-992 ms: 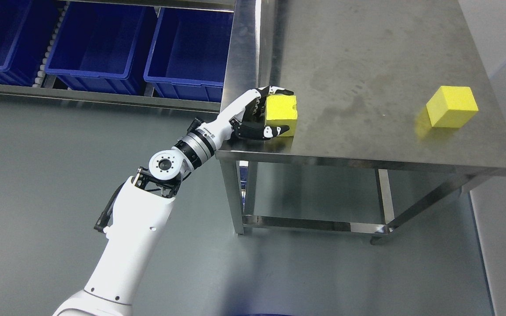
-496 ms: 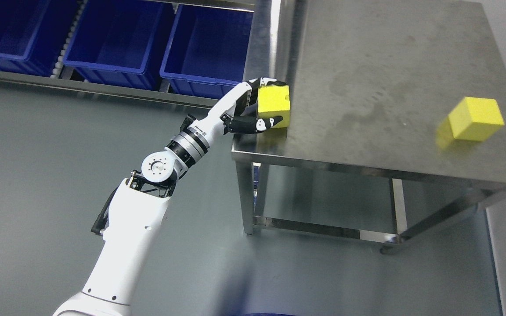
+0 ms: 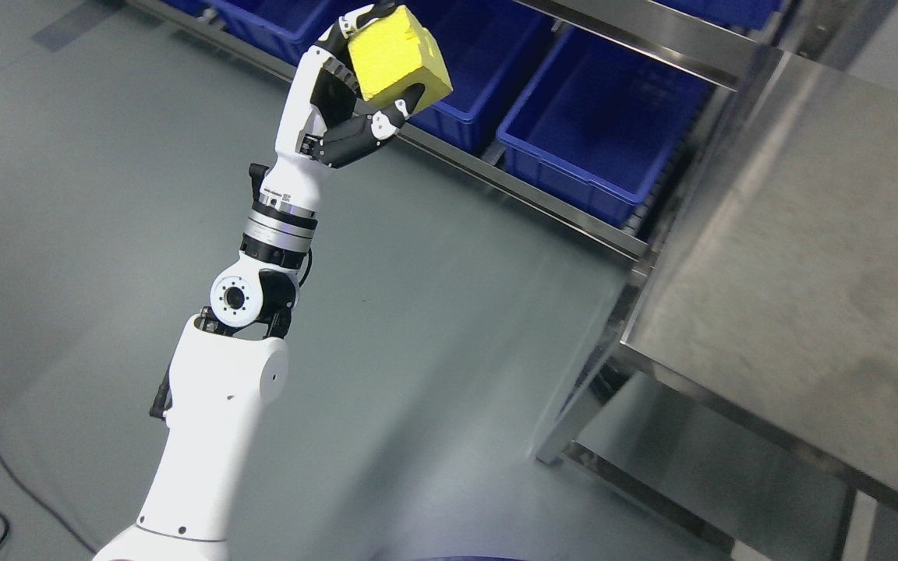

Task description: Move yellow foam block to right shelf middle

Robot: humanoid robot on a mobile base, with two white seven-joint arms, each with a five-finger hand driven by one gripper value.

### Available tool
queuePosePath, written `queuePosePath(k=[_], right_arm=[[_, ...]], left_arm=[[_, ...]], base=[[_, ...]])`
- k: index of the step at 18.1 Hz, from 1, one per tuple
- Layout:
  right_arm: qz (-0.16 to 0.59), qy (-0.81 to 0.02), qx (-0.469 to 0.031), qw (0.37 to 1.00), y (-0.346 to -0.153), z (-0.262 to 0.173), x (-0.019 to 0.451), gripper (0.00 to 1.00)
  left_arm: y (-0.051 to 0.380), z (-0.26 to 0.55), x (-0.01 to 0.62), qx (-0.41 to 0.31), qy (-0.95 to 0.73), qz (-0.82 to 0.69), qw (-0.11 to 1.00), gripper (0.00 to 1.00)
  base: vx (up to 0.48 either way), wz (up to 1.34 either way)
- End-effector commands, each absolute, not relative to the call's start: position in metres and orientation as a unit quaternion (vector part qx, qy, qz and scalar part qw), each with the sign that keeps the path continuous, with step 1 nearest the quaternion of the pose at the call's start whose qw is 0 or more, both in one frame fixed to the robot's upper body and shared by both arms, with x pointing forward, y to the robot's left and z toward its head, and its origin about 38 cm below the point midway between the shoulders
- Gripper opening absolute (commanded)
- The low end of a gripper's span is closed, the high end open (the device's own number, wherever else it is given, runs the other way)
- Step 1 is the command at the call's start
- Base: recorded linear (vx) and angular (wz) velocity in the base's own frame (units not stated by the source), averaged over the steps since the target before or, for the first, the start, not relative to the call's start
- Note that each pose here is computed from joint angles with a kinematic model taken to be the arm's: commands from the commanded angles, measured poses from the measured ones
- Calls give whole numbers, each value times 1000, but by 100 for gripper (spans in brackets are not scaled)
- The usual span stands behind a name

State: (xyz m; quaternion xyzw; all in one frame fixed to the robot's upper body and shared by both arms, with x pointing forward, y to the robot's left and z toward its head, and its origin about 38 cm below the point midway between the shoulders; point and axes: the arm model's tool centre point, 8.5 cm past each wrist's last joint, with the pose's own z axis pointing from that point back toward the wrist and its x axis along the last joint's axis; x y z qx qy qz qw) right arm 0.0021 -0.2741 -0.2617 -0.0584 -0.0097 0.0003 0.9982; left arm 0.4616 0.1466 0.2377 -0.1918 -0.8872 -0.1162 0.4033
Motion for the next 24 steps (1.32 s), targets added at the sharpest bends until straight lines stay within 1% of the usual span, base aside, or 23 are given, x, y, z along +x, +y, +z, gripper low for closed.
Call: queuePosePath(k=[1,13,19,24], right_arm=[[-4,-7,-67,998,-285,-261,-8,100],[-4,-7,-67,998,-285,-261,-7,100],[-4,-7,-67,998,-285,-261,-7,100],[-4,-7,-67,998,-285,-261,-7,100]], left_arm=[[179,254,446,-177,-909,-76,370,25],[182,241,439,-177,-904,-72,384,25],[182,241,440,-176,-903,-73,386,25],[182,241,439,-177,-902,-73,386,25]], base=[[142,901],[147,815],[202,322],[292,29]])
